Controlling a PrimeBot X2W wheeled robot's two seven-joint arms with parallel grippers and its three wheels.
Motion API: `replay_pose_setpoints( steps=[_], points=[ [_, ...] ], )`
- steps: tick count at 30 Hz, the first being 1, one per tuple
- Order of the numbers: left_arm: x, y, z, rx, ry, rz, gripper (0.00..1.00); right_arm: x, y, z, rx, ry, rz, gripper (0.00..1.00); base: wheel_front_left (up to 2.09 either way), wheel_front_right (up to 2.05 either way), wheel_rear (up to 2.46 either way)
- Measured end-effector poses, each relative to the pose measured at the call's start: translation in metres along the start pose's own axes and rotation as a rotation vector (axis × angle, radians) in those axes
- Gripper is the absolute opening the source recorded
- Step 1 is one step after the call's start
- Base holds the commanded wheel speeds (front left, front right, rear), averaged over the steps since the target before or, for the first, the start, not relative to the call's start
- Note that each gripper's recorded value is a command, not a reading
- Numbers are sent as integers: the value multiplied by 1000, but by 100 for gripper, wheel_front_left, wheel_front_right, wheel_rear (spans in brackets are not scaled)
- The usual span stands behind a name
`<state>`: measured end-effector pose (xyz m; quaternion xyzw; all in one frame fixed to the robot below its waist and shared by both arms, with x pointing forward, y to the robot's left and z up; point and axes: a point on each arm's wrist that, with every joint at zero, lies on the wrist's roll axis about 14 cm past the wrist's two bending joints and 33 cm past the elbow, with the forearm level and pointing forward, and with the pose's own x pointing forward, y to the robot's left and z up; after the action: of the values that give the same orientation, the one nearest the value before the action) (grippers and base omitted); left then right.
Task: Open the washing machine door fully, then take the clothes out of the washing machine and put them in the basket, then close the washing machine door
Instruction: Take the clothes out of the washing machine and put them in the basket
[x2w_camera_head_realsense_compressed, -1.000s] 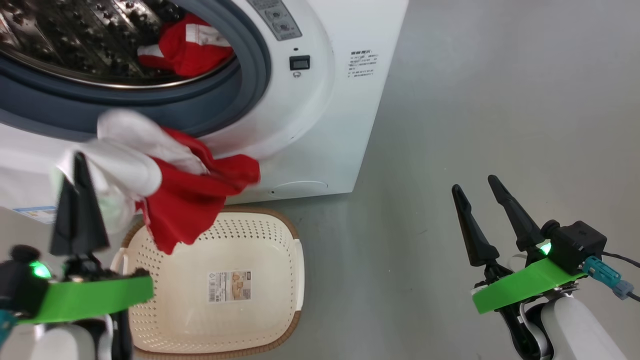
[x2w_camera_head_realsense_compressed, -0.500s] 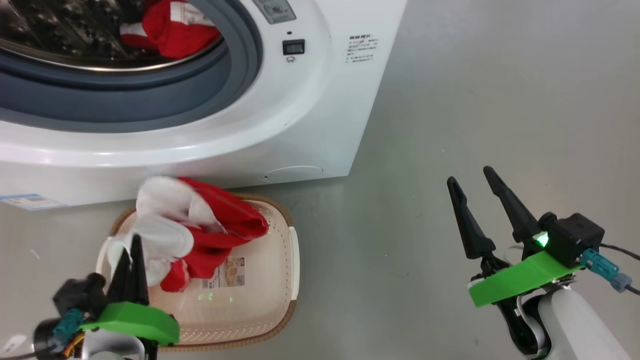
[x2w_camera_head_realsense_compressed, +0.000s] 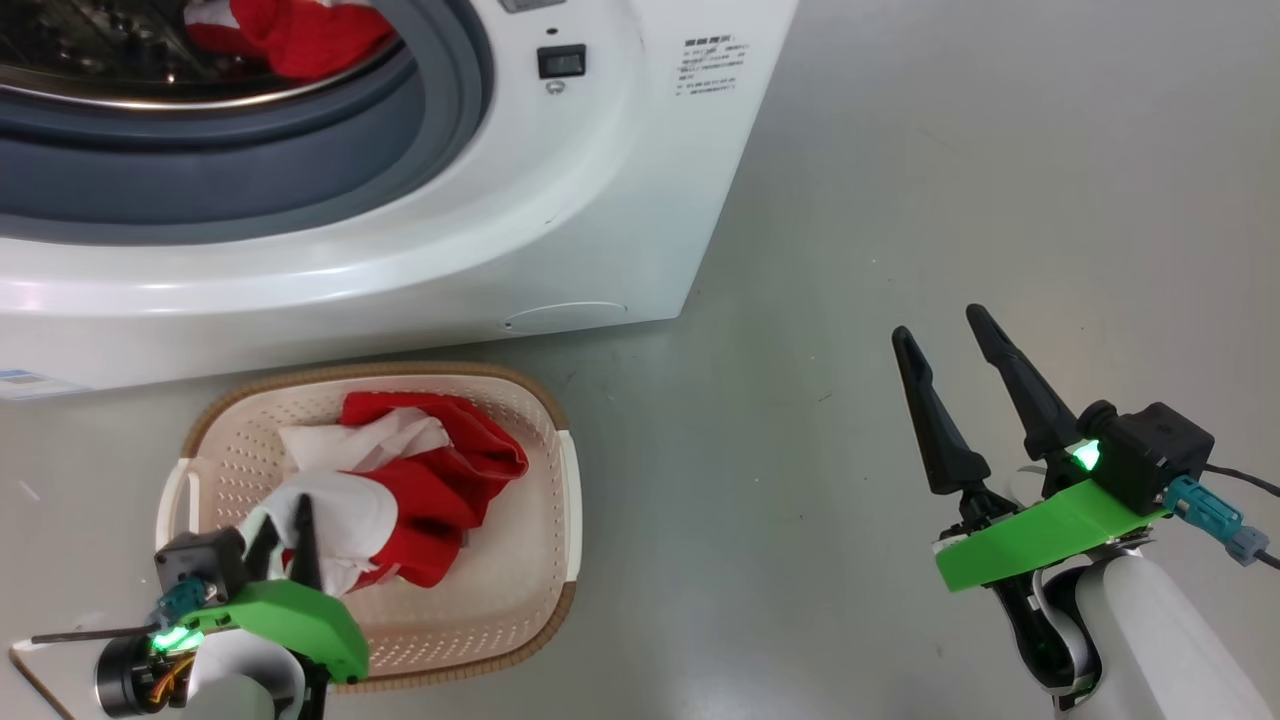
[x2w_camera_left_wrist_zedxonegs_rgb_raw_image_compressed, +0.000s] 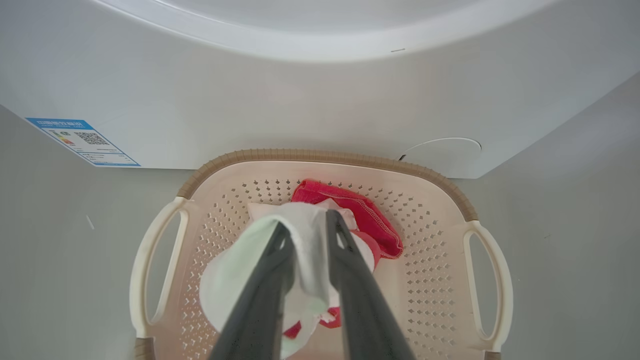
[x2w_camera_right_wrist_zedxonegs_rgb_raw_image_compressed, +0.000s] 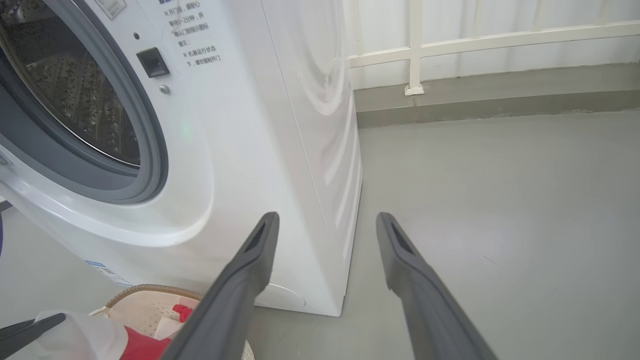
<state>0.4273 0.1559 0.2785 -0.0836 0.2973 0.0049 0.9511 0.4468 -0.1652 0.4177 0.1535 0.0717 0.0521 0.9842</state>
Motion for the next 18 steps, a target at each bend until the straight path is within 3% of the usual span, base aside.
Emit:
replay_pose_setpoints(
  steps=[18],
  points=[
    [1,1,14,-10,-30,-6,100,-1,2,8,-2,-19,3,100,0,0,0]
  ],
)
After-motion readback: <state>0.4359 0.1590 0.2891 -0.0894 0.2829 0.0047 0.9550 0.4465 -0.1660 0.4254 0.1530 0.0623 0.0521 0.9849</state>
